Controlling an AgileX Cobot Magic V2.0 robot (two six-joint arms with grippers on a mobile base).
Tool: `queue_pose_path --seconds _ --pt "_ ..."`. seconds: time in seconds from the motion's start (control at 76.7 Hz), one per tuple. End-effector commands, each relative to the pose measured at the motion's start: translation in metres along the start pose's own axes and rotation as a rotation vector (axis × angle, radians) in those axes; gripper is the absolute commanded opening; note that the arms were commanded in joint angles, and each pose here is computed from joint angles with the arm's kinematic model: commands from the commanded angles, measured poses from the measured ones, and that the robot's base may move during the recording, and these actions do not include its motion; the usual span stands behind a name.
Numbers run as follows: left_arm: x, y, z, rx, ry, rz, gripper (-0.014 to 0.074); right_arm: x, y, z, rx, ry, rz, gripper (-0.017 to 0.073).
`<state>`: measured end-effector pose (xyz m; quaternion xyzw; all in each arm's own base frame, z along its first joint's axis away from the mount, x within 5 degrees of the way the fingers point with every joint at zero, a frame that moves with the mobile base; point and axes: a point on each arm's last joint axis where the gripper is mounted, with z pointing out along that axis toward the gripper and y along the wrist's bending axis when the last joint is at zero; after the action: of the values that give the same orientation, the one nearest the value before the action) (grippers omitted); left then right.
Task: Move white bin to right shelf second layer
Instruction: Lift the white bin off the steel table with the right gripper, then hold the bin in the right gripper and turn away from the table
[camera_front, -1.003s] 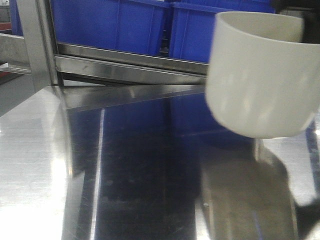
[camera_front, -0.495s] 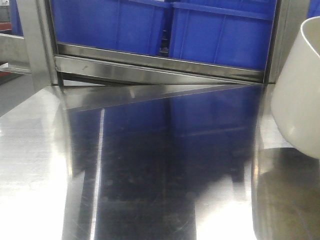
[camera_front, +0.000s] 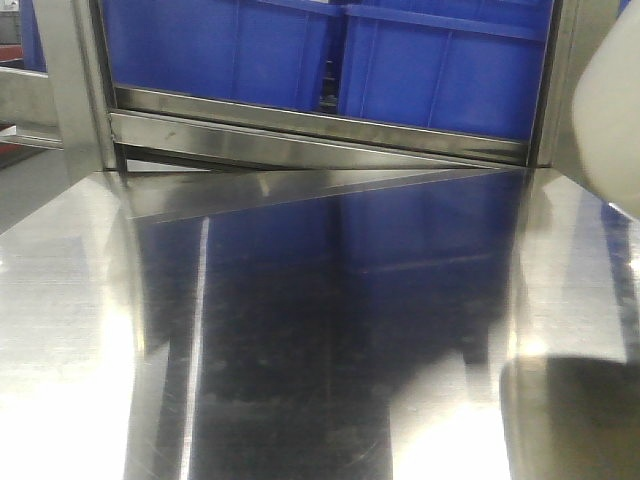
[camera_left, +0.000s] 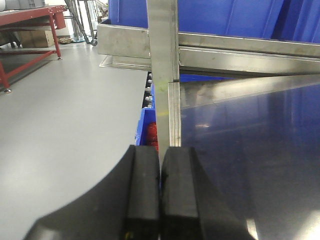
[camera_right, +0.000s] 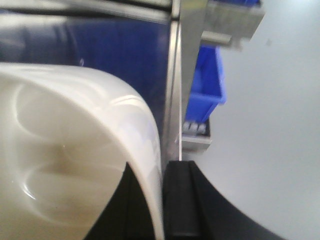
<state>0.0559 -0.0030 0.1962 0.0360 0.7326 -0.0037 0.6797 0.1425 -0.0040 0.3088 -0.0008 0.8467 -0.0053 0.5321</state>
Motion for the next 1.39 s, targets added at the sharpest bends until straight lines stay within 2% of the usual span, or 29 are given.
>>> queue_pose_path --seconds 0.0,0.117,0.235,0.378,1.381 --pt "0.004 0.000 0.001 -0.001 -0.065 -0.005 0.0085 -0.013 -0.001 -0.021 0.028 -0.201 -0.032 0.0049" --pt "0.004 0.000 0.001 -0.001 -0.065 -0.005 0.0085 -0.003 -0.001 -0.032 0.030 -0.266 0.006 0.0049" --pt "0.004 0.000 0.001 -0.001 -0.065 -0.005 0.0085 0.008 -0.001 -0.039 0.026 -0.295 0.067 0.0049" --pt "0.004 0.000 0.001 -0.001 -0.065 -0.005 0.0085 0.017 -0.001 -0.040 0.024 -0.293 0.097 0.0049" --pt "0.004 0.000 0.001 -0.001 -0.065 -0.005 0.0085 0.018 -0.001 -0.040 0.024 -0.283 0.097 0.0049"
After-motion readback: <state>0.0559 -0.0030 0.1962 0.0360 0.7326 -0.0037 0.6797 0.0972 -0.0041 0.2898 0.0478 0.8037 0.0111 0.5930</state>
